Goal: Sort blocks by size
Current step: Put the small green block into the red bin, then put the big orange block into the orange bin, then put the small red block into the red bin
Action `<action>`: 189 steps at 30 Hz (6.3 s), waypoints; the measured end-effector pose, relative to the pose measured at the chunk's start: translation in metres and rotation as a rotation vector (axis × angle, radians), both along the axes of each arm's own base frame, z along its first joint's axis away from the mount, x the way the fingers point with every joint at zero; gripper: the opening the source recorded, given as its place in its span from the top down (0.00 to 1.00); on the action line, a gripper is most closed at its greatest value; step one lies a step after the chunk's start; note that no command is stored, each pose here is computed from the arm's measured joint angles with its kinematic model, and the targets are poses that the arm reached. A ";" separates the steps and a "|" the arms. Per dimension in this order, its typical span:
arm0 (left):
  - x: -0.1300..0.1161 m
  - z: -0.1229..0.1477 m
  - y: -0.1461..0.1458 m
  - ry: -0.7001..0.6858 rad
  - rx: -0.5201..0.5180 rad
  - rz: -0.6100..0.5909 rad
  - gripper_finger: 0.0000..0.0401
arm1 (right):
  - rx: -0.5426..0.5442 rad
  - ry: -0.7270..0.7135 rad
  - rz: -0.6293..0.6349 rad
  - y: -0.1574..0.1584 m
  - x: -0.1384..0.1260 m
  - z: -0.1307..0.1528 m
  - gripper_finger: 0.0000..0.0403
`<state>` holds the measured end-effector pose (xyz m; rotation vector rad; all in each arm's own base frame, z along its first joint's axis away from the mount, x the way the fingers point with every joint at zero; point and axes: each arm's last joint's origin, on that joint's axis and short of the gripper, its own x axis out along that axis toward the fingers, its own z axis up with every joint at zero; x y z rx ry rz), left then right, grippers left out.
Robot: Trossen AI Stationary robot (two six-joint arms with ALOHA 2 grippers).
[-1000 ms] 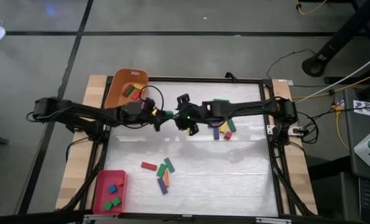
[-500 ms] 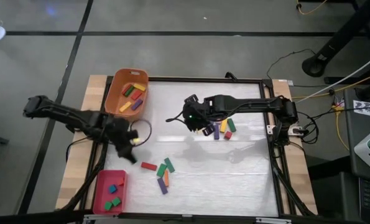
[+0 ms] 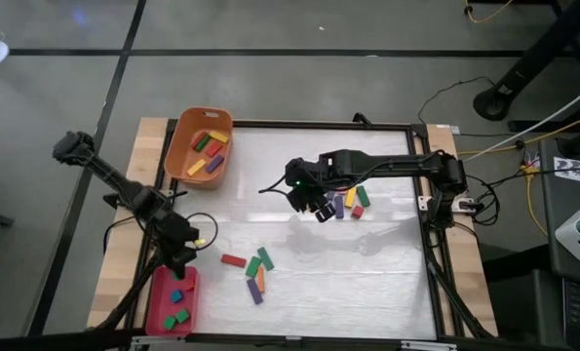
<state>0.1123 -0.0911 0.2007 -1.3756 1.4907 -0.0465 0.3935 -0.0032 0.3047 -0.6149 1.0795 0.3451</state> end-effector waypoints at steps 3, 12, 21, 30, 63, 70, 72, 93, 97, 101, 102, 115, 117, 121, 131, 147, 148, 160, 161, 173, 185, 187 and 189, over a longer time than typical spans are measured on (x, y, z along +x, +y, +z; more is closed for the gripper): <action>-0.002 0.000 -0.003 0.016 0.009 0.011 0.52 | 0.000 0.001 0.002 0.000 0.000 0.000 0.47; -0.002 0.000 -0.005 -0.032 0.041 0.045 0.54 | -0.005 0.057 0.012 0.000 -0.005 -0.002 0.47; 0.025 0.025 -0.004 -0.577 0.145 0.293 0.62 | -0.027 0.111 0.007 -0.001 -0.031 0.018 0.47; 0.054 0.021 0.006 -0.632 0.292 0.515 0.64 | -0.020 0.084 -0.029 -0.001 -0.078 0.023 0.47; 0.223 -0.009 -0.079 0.231 0.532 0.433 0.64 | 0.049 -0.091 -0.193 0.000 -0.180 -0.076 0.47; 0.223 -0.009 -0.078 0.239 0.544 0.478 0.64 | 0.021 -0.092 -0.179 -0.001 -0.181 -0.081 0.47; 0.222 -0.011 -0.077 0.248 0.544 0.488 0.64 | 0.005 -0.093 -0.168 -0.001 -0.181 -0.081 0.47; 0.229 -0.043 -0.081 0.246 0.545 0.508 0.64 | -0.011 -0.110 -0.138 -0.001 -0.179 -0.080 0.47; 0.230 -0.047 -0.080 0.253 0.552 0.508 0.64 | -0.010 -0.116 -0.138 -0.001 -0.179 -0.080 0.47; 0.231 -0.047 -0.079 0.245 0.560 0.494 0.64 | -0.010 -0.118 -0.138 -0.001 -0.179 -0.080 0.47; 0.231 -0.047 -0.078 0.244 0.562 0.491 0.64 | -0.010 -0.119 -0.138 -0.001 -0.179 -0.079 0.47; 0.231 -0.046 -0.078 0.217 0.576 0.431 0.93 | -0.018 -0.117 -0.125 -0.001 -0.179 -0.080 0.47; 0.232 -0.044 -0.076 0.203 0.574 0.422 0.93 | -0.019 -0.114 -0.123 -0.001 -0.179 -0.080 0.47; 0.237 -0.024 -0.069 0.121 0.548 0.409 0.91 | -0.017 -0.095 -0.124 -0.001 -0.180 -0.081 0.47; 0.228 0.053 0.000 -0.194 0.742 0.362 0.91 | 0.049 -0.053 -0.140 0.000 -0.186 -0.096 0.47; 0.126 0.117 0.148 0.211 1.371 0.385 0.89 | 0.149 -0.022 -0.501 -0.001 -0.199 -0.125 0.47; 0.122 0.117 0.154 0.256 1.391 0.375 0.89 | 0.150 -0.025 -0.501 -0.001 -0.199 -0.126 0.47; 0.095 0.088 0.213 0.487 1.427 0.293 0.79 | 0.157 -0.058 -0.500 -0.001 -0.196 -0.125 0.47; 0.092 0.086 0.216 0.498 1.410 0.300 0.77 | 0.158 -0.058 -0.502 -0.001 -0.196 -0.125 0.47; 0.081 0.077 0.228 0.548 1.323 0.339 0.67 | 0.216 -0.064 -0.618 -0.001 -0.197 -0.126 0.47; 0.081 0.077 0.228 0.546 1.323 0.337 0.67 | 0.239 -0.084 -0.730 -0.002 -0.197 -0.126 0.47; 0.081 0.077 0.228 0.545 1.324 0.328 0.67 | 0.247 -0.086 -0.745 -0.002 -0.197 -0.126 0.47; 0.081 0.077 0.228 0.544 1.325 0.318 0.67 | 0.250 -0.086 -0.749 -0.002 -0.197 -0.126 0.47</action>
